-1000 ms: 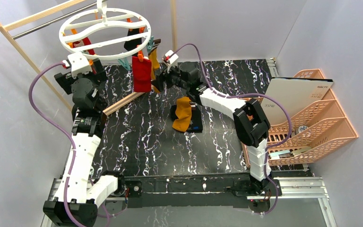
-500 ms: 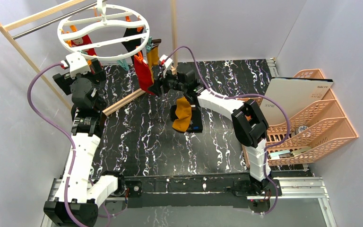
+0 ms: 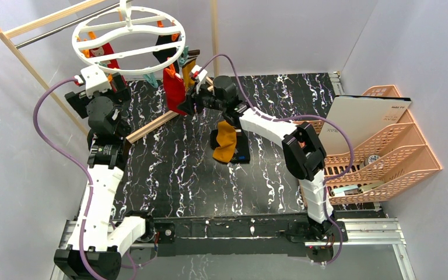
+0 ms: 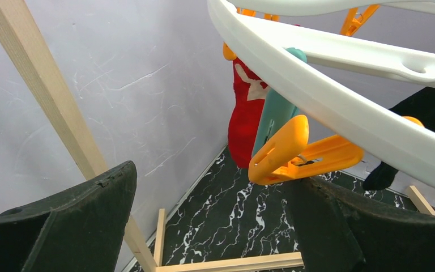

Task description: Remove the socks clipped to the hanger

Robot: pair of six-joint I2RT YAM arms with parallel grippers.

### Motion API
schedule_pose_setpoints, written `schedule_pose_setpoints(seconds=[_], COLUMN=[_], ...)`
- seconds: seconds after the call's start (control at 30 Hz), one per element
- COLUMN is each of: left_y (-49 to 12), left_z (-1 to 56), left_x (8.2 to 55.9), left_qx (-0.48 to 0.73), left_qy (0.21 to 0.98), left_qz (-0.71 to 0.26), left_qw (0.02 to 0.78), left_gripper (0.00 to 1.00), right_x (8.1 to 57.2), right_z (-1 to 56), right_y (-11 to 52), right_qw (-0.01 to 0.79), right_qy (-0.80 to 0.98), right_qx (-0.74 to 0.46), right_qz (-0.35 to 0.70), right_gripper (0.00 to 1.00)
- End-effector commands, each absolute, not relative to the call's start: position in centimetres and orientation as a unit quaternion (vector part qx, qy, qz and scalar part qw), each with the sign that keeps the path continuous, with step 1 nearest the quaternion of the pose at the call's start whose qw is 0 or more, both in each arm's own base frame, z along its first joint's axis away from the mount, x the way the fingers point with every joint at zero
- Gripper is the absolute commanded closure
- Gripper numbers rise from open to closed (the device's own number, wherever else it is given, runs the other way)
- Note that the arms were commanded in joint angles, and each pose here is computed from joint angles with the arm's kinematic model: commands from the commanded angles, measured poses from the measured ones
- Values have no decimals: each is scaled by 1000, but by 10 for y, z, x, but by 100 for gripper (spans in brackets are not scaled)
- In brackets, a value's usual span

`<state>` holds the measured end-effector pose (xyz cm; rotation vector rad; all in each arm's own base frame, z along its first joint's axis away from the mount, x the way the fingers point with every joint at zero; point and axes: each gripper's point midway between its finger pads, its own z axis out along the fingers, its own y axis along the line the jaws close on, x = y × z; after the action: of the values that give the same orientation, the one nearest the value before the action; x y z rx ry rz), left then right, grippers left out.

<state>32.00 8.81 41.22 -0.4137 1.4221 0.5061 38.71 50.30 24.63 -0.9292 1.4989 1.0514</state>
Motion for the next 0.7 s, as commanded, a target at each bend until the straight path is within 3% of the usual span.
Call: schedule_pose_setpoints(seconds=[0.0,0.17,0.3,0.37,0.5,0.67], left_y=[91,88,83,78,42,3], left_z=[437,439,442,445,448,450], left_x=[307,306,302,299,297,285], left_qx=[-203,-203,-200,-199,-156,-99], left_qy=[616,616,618,620,639,651], left_qz=[219,206,188,165,64,-35], left_qw=[729,733,736,741,750,752], left_gripper=[2,2,2,2,3,11], right_x=[382,376,372,369,360,343], right_z=[248,228,220,218,214,200], right_y=[513,518,525,527,529,537], right_qw=[514,498,490,486,486,498], right_qy=[615,624,629,631,641,672], right_qx=[-394,-396,-397,-398,-393,-377], right_qz=[450,453,455,454,446,399], right_gripper=[44,48,86,98,99,99])
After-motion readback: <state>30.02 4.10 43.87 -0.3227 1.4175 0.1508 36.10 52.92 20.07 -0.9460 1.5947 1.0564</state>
